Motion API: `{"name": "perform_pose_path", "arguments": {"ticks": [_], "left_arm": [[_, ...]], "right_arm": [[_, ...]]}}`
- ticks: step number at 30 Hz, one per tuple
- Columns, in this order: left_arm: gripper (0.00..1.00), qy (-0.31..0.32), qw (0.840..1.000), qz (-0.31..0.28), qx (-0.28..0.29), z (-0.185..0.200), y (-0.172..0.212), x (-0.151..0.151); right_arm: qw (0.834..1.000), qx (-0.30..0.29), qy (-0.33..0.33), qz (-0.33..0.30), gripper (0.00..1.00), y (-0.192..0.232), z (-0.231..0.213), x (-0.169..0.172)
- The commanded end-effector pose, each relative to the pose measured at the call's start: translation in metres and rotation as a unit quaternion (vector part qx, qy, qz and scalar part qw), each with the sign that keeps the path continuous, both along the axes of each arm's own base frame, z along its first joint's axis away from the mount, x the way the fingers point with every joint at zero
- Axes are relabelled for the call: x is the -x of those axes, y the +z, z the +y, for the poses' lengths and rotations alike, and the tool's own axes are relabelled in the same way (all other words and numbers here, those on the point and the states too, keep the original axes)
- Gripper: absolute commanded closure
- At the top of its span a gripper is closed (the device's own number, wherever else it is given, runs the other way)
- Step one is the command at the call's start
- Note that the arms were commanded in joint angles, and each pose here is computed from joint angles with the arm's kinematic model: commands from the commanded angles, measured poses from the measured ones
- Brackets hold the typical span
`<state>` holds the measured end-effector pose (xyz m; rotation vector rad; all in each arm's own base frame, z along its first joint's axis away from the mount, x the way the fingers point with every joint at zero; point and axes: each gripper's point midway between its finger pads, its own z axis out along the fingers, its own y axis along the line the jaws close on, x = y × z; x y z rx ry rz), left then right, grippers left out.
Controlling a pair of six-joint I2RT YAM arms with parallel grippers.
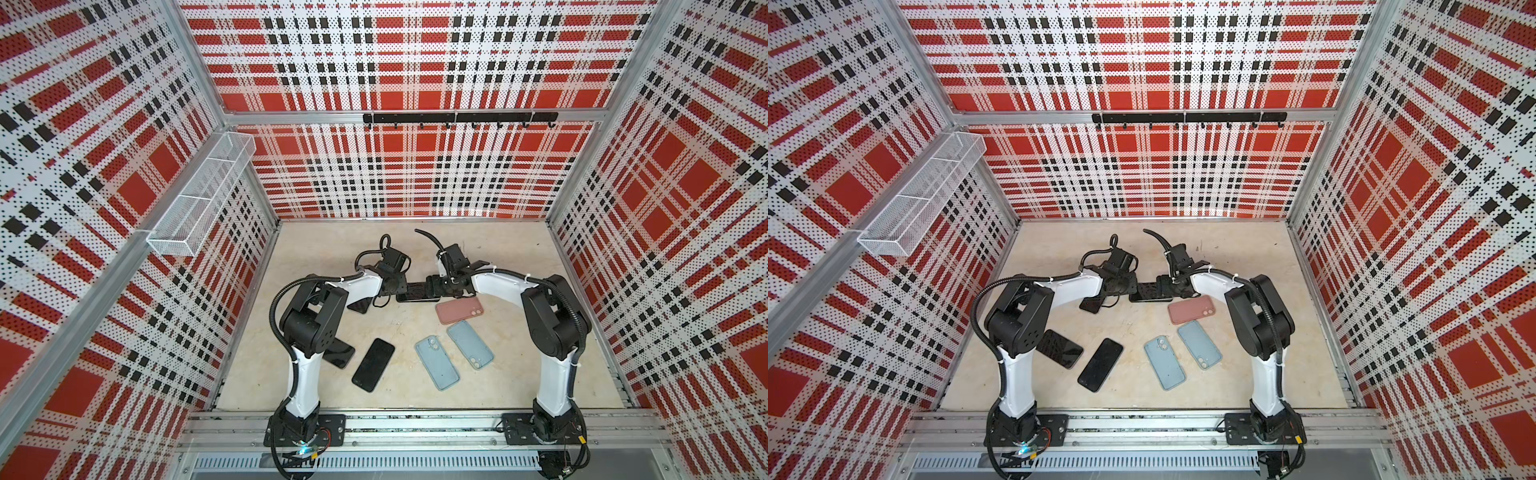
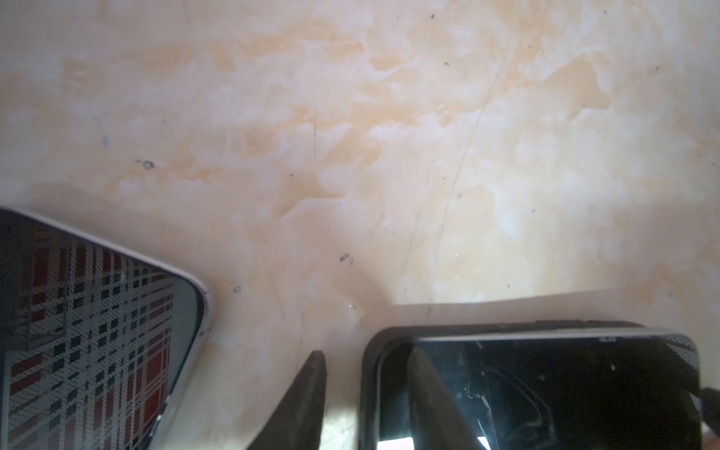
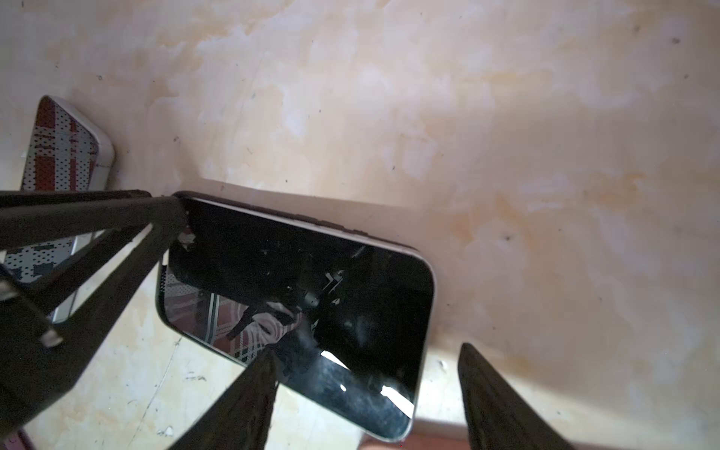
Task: Put the phone into the phone case
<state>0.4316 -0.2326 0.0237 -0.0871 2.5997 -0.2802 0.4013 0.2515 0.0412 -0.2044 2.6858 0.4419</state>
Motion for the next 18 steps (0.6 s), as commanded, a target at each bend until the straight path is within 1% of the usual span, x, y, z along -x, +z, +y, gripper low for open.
{"name": "perform_pose_path", "arguments": {"ticks": [1,9,13,16,18], "left_arm": [[0.6,0.006,0.997,0.078,-0.014,0.018,-0.039,0.036],[0.56,0.011,0.997,0.053,0.048,0.009,-0.022,0.036],[0.5,0.012,0.996,0.046,0.076,0.004,-0.016,0.035],[0.46,0.019,0.994,0.043,0.098,0.003,-0.014,0.035],[0.44,0.018,0.994,0.042,0.104,0.002,-0.013,0.036]], "right_arm": [[1.0,-0.014,0.0,-0.002,0.29,-0.002,0.004,-0.002],[1.0,-0.012,-0.001,-0.01,0.39,0.0,0.005,-0.006],[1.0,-0.007,0.0,-0.007,0.42,-0.002,0.007,-0.007],[1.0,-0.008,0.003,-0.007,0.49,-0.003,0.01,-0.007],[1.0,-0.008,0.004,-0.006,0.52,-0.004,0.012,-0.007]]}}
